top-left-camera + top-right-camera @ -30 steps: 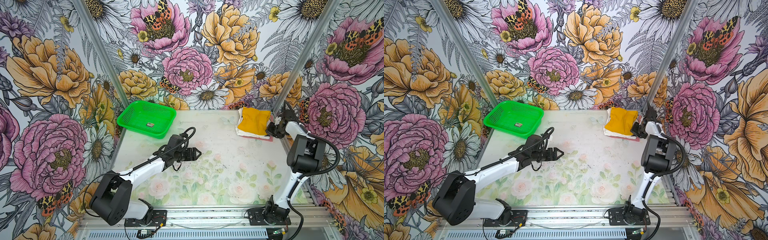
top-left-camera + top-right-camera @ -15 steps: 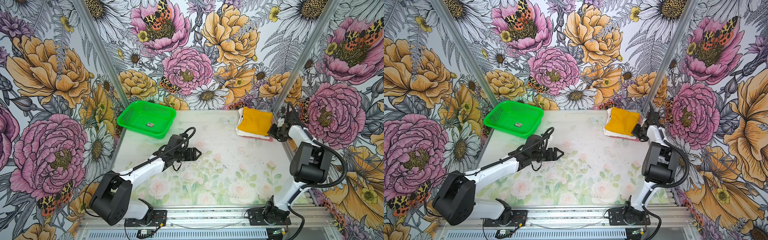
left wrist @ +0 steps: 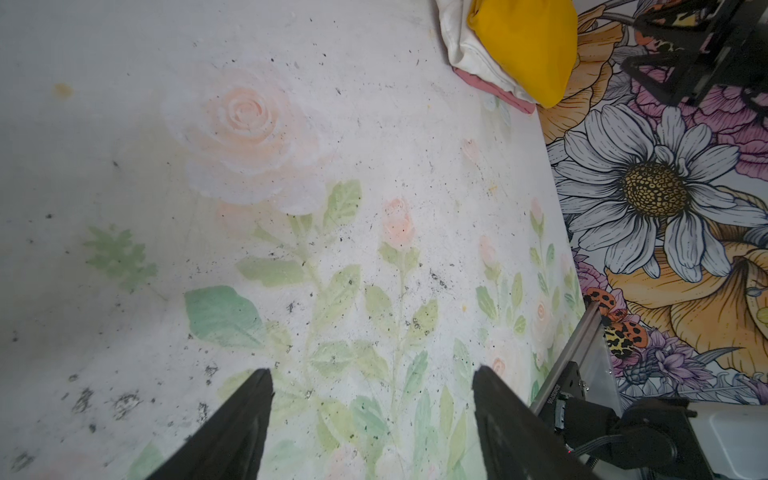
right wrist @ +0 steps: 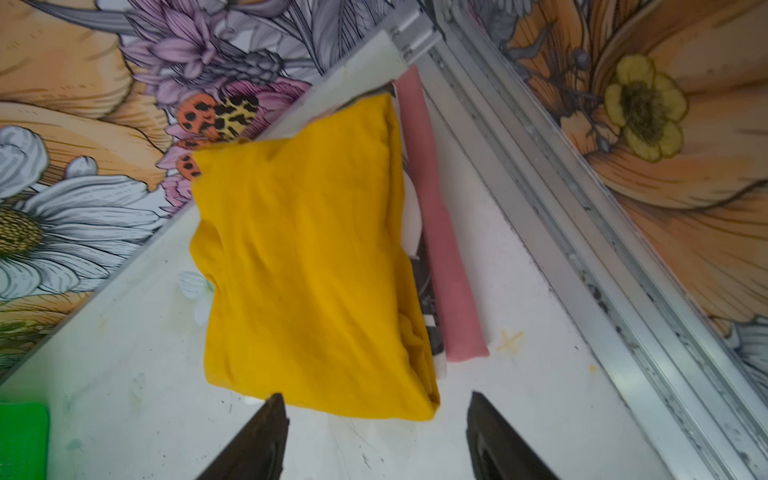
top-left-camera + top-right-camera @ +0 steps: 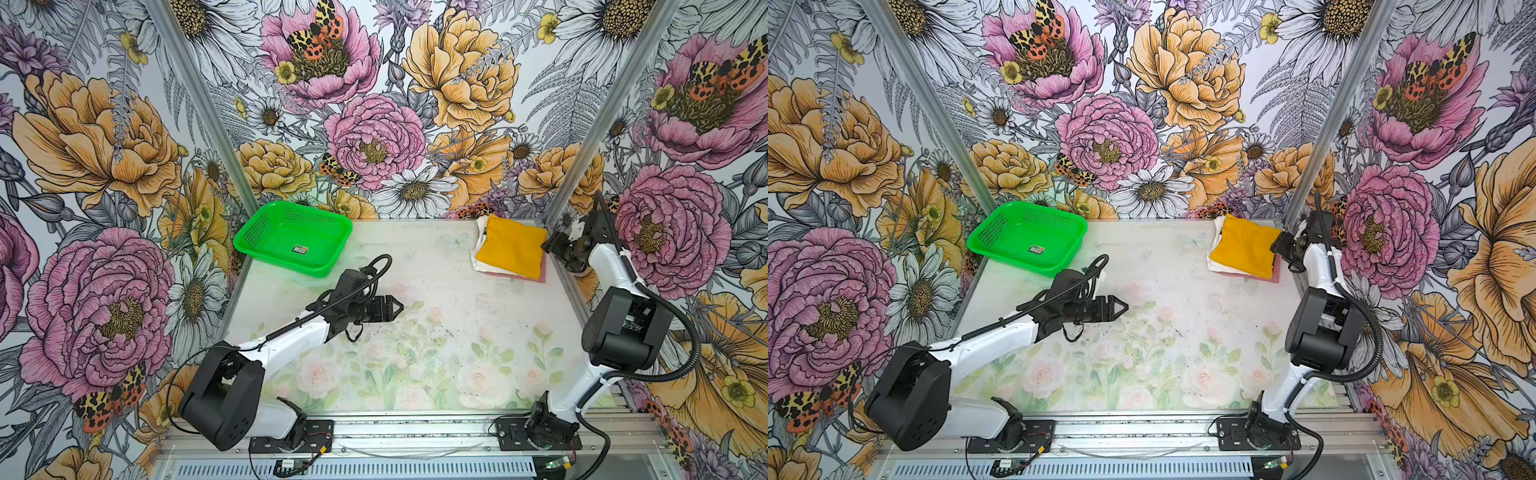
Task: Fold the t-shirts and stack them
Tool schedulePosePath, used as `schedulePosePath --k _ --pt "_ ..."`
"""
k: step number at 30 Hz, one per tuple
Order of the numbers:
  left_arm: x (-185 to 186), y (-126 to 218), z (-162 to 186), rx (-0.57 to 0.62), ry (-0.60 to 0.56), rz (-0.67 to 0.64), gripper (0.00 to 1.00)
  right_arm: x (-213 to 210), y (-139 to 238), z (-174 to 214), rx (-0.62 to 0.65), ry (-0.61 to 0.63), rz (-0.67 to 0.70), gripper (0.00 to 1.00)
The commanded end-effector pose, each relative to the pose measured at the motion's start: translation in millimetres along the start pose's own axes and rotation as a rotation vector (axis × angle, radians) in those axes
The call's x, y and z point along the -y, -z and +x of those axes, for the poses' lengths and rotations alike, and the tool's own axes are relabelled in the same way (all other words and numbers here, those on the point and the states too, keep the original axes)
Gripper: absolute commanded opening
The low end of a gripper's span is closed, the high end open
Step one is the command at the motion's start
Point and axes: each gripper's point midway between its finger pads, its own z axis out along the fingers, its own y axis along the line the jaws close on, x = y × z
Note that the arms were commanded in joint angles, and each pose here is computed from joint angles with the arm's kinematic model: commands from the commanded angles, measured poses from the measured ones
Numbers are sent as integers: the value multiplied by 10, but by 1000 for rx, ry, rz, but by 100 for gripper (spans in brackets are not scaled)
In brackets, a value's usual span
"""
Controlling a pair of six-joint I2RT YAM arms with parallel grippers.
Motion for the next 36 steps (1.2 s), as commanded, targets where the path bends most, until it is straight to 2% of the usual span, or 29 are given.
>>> schedulePosePath --k 1,4,7,12,16,23,26,32,36 --pt "48 -6 -8 11 -31 23 77 -312 -182 -80 -28 7 -132 74" --pt "26 7 -4 9 -31 16 77 -426 -372 -79 -64 -4 -188 74" --pt "-6 19 -4 6 -26 8 78 -381 -595 -51 -89 -24 -171 75" --pt "-30 57 -30 11 -25 0 78 -86 -929 -64 -83 -36 -21 75" --pt "-44 77 -36 9 -23 -6 77 -15 -1075 -121 -74 -26 24 75" --pt "-50 132 -41 21 -24 -11 78 -718 -770 -256 -11 136 -89 76" --pt "-41 126 -40 20 -23 -7 78 -947 -715 -219 -17 147 -148 76" --pt "-32 152 -39 26 -26 -7 78 -1202 -965 -85 -73 127 -232 76" --pt "-52 195 -26 29 -26 -15 78 -1099 -1256 -38 -87 103 -179 76"
